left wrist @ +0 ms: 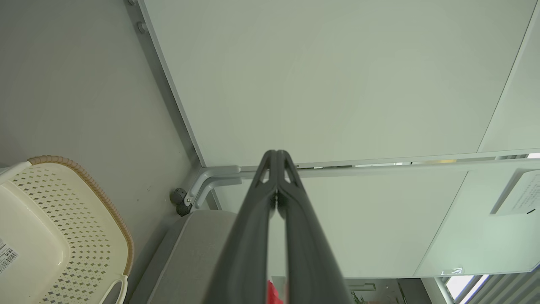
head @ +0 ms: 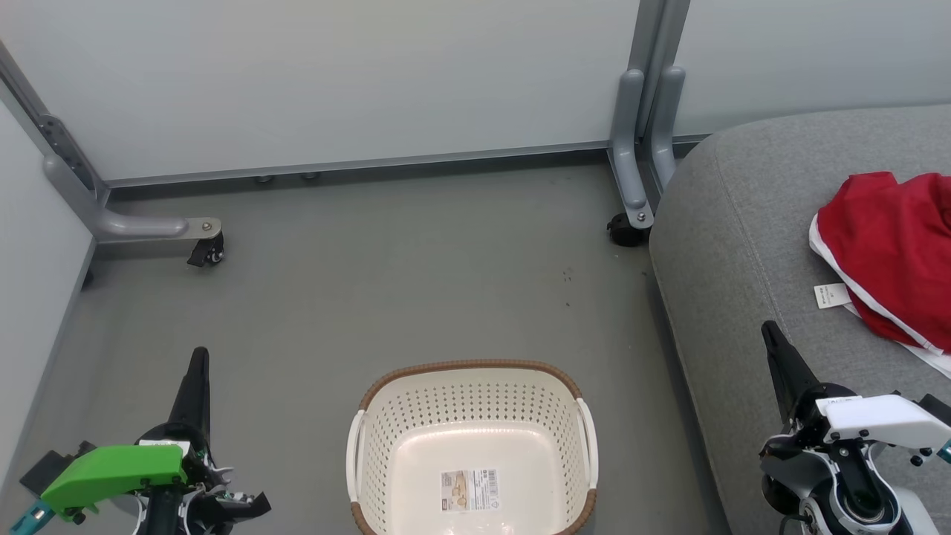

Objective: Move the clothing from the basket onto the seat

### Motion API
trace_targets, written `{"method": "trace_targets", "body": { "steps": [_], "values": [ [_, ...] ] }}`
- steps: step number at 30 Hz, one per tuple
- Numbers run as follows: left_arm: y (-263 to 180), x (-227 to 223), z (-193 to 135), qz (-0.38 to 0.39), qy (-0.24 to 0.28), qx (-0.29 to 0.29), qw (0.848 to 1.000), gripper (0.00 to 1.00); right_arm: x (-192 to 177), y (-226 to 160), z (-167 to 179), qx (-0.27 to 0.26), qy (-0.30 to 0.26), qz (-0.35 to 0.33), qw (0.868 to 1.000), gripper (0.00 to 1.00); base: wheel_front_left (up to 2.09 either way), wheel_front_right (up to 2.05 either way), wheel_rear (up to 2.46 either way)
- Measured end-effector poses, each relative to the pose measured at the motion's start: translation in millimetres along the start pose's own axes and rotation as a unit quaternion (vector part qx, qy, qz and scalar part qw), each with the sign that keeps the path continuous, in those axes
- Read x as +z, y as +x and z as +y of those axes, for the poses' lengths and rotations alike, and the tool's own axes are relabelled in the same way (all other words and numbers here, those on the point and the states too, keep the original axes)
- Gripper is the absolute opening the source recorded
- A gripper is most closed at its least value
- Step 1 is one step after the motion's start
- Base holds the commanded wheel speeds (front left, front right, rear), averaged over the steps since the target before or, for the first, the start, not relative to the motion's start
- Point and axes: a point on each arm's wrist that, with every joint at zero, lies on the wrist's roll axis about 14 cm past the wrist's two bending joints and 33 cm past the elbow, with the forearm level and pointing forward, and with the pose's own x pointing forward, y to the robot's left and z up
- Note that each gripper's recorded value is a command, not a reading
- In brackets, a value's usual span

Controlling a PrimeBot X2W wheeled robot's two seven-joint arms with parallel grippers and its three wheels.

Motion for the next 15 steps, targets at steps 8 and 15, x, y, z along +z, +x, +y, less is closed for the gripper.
{"method": "trace_targets", "body": {
  "steps": [8,15],
  "values": [
    [1.2,1.5,-4.3,-0.001,-0.026,-0.009,1.0,0.0,1.8,2.0,1.7,0.003,0.027,-0.003,1.0,0.0,0.0,0.0,0.0],
    [1.7,1.6,-5.6,-0.001,-0.028,-0.011,1.0,0.0,1.8,2.7,2.5,0.004,0.03,-0.002,1.0,0.0,0.0,0.0,0.0]
  ]
}}
